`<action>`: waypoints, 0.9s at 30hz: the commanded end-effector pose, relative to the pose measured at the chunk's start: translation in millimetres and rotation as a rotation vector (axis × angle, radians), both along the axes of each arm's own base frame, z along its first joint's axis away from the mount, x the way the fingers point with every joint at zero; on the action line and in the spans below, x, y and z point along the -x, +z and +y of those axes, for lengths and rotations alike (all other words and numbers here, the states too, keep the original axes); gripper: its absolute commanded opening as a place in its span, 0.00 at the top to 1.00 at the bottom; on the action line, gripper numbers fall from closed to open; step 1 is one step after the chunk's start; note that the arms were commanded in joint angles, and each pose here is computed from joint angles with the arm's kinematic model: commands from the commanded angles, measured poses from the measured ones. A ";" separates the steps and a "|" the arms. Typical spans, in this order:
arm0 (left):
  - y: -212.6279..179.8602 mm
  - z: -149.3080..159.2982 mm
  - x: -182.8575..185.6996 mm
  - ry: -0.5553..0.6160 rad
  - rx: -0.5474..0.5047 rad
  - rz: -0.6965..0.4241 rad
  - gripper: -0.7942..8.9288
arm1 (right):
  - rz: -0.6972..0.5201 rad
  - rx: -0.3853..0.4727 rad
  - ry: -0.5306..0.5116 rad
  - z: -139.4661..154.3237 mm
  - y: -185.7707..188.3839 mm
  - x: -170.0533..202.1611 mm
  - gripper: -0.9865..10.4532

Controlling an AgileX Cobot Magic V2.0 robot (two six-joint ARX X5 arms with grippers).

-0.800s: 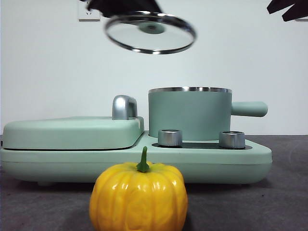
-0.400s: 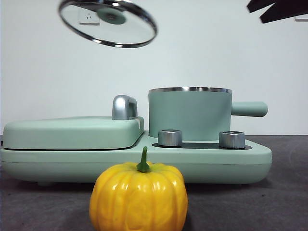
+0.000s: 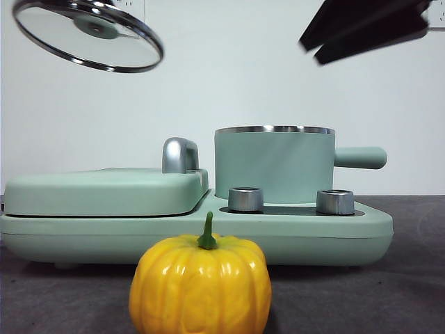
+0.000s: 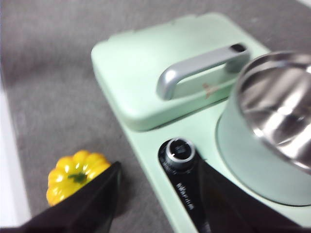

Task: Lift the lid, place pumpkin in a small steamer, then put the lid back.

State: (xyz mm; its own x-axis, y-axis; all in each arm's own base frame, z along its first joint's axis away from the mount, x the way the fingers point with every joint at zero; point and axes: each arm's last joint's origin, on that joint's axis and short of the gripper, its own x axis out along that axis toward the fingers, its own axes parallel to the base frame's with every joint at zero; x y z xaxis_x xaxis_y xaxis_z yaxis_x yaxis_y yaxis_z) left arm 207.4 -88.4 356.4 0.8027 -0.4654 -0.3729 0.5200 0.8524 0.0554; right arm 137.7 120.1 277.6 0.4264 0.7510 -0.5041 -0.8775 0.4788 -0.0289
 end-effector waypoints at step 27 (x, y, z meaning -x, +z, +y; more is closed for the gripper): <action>7.8 19.8 -4.3 0.080 -0.003 -0.064 0.90 | 0.217 0.305 0.272 95.0 -85.2 1.1 0.49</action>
